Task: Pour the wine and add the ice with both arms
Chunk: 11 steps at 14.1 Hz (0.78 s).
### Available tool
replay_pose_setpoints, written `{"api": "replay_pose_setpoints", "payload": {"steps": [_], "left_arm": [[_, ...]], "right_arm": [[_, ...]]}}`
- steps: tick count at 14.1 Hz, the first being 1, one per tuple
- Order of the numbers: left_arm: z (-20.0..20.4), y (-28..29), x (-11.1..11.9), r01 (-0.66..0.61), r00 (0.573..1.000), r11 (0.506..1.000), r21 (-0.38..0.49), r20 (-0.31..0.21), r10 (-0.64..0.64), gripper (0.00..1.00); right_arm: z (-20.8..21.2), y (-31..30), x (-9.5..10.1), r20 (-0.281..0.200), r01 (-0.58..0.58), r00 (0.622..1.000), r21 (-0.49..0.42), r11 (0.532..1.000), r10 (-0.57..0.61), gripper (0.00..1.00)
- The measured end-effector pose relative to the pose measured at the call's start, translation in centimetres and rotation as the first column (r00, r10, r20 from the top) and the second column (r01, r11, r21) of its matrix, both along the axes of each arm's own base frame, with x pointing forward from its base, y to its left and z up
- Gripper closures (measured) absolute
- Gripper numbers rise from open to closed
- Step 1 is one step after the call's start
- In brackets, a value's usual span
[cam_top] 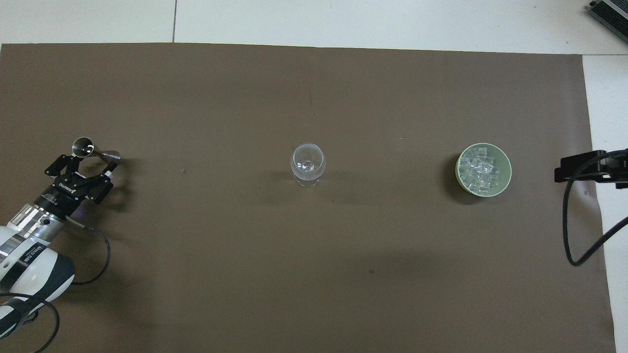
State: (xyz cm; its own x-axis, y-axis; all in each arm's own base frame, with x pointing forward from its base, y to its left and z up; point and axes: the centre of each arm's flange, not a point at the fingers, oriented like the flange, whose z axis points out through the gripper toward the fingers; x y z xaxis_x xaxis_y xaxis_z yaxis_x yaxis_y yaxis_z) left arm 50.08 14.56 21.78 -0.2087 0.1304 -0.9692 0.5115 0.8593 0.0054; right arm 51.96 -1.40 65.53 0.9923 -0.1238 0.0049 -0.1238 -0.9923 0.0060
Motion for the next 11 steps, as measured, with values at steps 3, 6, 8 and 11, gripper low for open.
{"api": "replay_pose_setpoints", "payload": {"steps": [3,6,8,11], "left_arm": [[0.15,-0.38,0.27,0.007,1.0,1.0,-0.001,0.005,-0.007,0.24],[0.16,-0.6,0.35,0.01,1.0,1.0,-0.001,0.006,-0.01,0.25],[0.16,-0.59,0.35,0.01,1.0,1.0,-0.001,0.007,-0.01,0.28],[0.16,-0.58,0.35,0.01,1.0,1.0,0.0,0.007,-0.01,0.34]], "right_arm": [[0.0,0.0,0.0,0.0,0.0,1.0,0.0,1.0,0.0,0.0],[0.0,0.0,0.0,0.0,0.0,1.0,0.0,1.0,0.0,0.0],[0.0,0.0,0.0,0.0,0.0,1.0,0.0,1.0,0.0,0.0],[0.0,0.0,0.0,0.0,0.0,1.0,0.0,1.0,0.0,0.0]]}}
